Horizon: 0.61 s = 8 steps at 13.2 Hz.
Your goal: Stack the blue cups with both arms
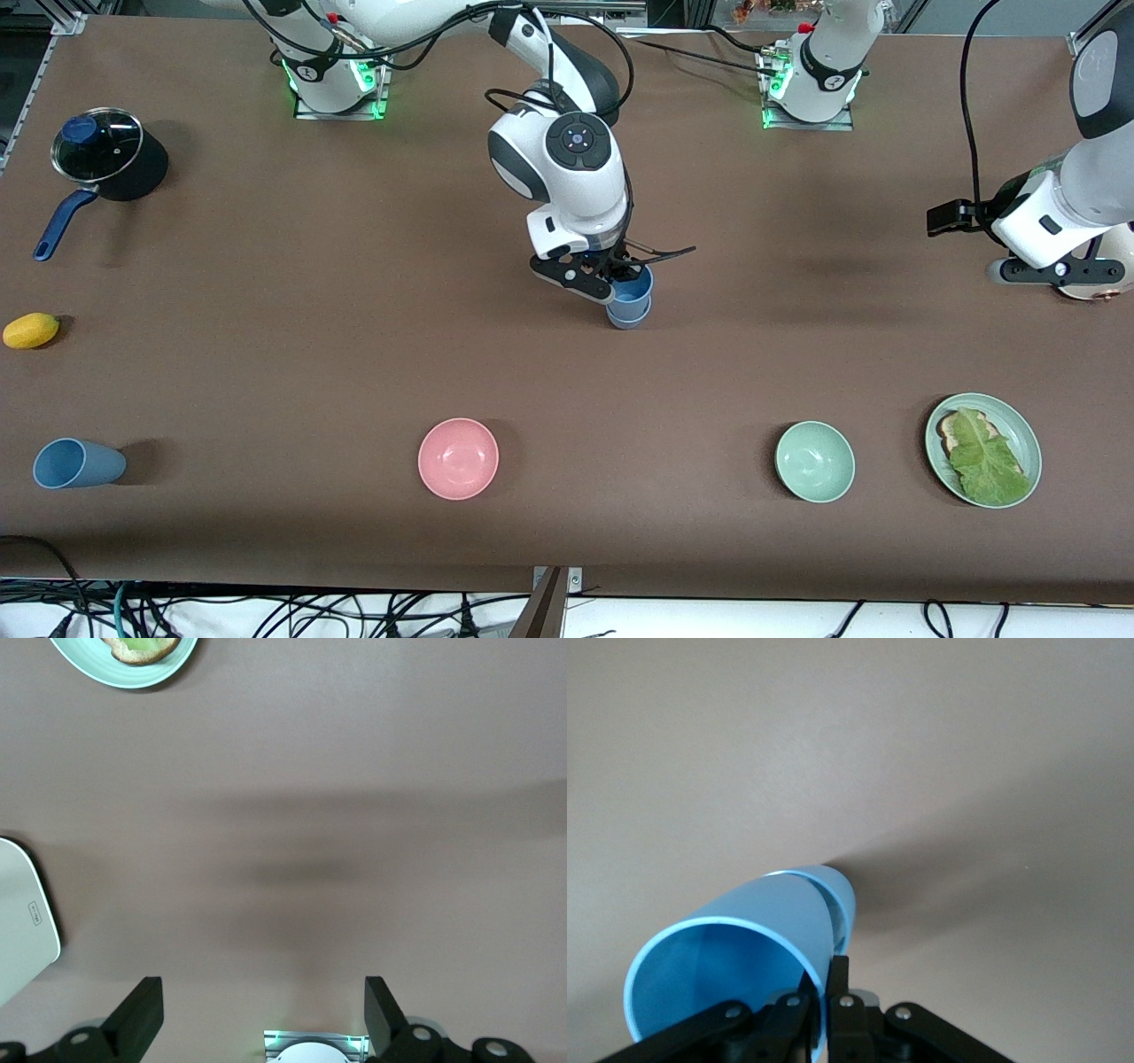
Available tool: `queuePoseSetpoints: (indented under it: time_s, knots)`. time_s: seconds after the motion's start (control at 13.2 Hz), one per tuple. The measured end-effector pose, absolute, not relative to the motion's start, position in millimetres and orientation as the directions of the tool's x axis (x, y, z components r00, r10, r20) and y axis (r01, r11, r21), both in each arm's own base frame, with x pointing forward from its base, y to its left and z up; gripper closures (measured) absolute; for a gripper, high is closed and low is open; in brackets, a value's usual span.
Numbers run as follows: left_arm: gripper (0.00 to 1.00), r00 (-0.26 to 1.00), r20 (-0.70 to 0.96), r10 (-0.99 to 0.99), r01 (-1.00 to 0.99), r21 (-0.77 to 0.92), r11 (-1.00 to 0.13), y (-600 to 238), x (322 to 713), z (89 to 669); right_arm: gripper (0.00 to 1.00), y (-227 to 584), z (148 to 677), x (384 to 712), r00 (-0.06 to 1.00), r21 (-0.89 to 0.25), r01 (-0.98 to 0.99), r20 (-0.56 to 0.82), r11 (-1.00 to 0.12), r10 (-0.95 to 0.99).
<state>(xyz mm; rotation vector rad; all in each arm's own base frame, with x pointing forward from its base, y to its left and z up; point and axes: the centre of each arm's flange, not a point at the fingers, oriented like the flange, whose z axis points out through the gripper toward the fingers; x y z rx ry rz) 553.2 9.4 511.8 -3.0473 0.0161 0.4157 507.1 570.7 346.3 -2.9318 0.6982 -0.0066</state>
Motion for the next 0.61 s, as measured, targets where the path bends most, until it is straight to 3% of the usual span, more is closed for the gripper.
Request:
queuePoseSetpoints:
  time_s: [0.61]
  knots:
    - [0.0,0.961,-0.278,0.019,-0.003,-0.078,-0.997,16.8,554.9,506.5,0.95,568.4,343.1,504.1,0.893,-0.086,-0.449,-0.034,-0.889,-0.448]
